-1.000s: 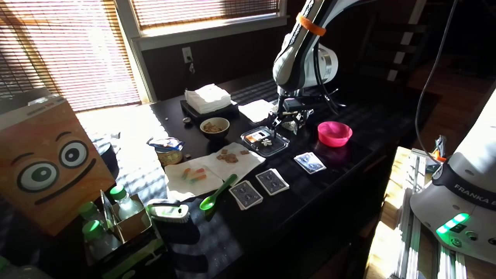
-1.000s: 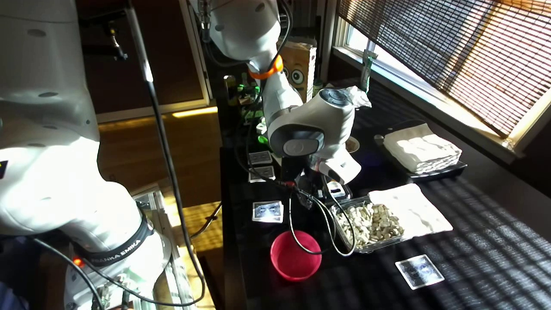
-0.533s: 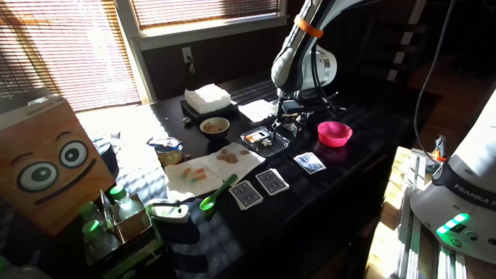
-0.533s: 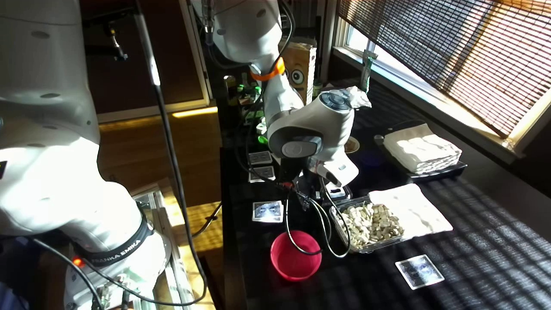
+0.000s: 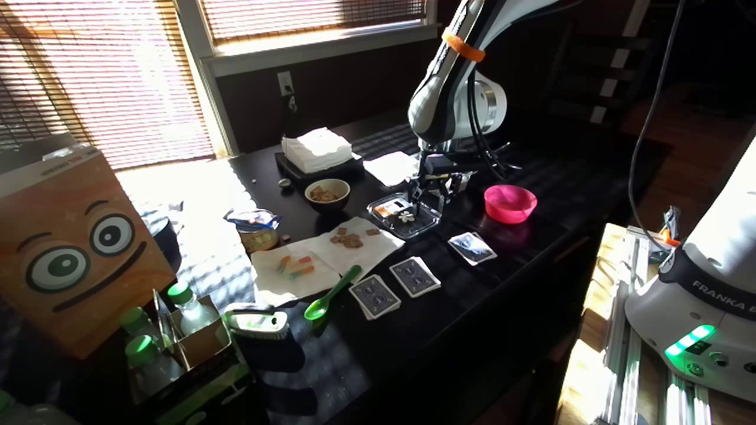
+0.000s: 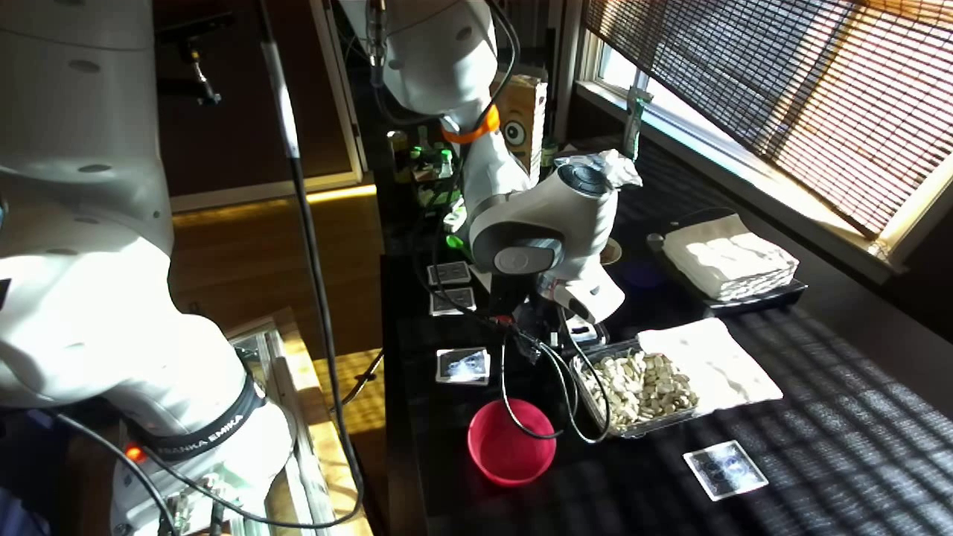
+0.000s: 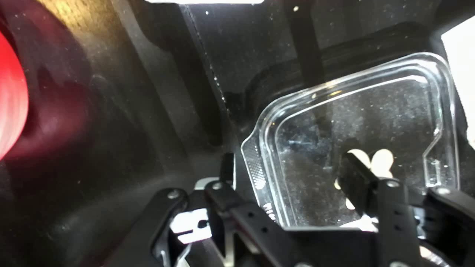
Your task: Put some of the contents in the bowl on the lid and then after pour the contents on the lid in the bowl
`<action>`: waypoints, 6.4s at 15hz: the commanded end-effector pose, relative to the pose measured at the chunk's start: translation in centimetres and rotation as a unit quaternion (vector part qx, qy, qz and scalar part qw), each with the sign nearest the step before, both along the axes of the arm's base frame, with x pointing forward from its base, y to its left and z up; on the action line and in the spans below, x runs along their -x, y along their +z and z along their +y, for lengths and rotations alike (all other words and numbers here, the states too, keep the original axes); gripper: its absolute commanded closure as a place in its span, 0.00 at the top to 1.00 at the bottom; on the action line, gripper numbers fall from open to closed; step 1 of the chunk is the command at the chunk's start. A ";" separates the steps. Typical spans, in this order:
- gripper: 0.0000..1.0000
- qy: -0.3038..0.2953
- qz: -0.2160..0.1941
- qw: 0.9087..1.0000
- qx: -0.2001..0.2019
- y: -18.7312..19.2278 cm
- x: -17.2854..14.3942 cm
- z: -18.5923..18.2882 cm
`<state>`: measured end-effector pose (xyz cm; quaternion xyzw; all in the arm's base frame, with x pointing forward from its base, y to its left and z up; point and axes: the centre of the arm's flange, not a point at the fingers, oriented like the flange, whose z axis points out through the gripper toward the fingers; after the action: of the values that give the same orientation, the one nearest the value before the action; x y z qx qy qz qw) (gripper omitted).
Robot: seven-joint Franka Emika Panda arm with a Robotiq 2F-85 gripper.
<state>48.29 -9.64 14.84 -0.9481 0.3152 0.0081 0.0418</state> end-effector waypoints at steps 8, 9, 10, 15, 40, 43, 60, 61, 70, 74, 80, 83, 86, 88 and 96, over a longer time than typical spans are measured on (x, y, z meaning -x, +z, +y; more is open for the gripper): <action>0.31 -0.005 -0.002 1.000 -0.007 -1.2 -0.6 -0.9; 0.25 -0.006 -0.002 1.000 -0.007 -1.2 -0.6 -1.0; 0.11 -0.007 -0.002 1.000 -0.007 -1.2 -0.6 -1.2; 0.00 -0.010 -0.007 1.000 -0.011 -1.1 -0.8 -1.8; 0.00 0.018 -0.110 0.982 -0.151 -1.8 1.7 -6.7; 0.00 0.022 -0.121 0.978 -0.170 -1.8 2.0 -7.0; 0.00 0.039 -0.177 0.947 -0.264 -1.4 3.3 -9.2; 0.00 0.039 -0.178 0.946 -0.268 -1.3 3.4 -9.2; 0.00 0.026 -0.200 0.925 -0.321 -1.5 4.2 -10.3; 0.00 0.014 -0.209 0.916 -0.342 -1.6 4.5 -10.8; 0.00 -0.001 -0.214 0.907 -0.362 -2.1 4.8 -11.3; 0.00 -0.007 -0.224 0.900 -0.375 -2.2 4.9 -11.5; 0.00 -0.008 -0.233 0.893 -0.386 -2.2 5.1 -11.6; 0.00 -0.010 -0.242 0.888 -0.392 -2.2 5.2 -11.8; 0.00 -0.005 -0.257 0.874 -0.413 -2.2 5.5 -12.1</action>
<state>42.43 -21.48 13.40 -0.8221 0.2717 -0.0911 0.4920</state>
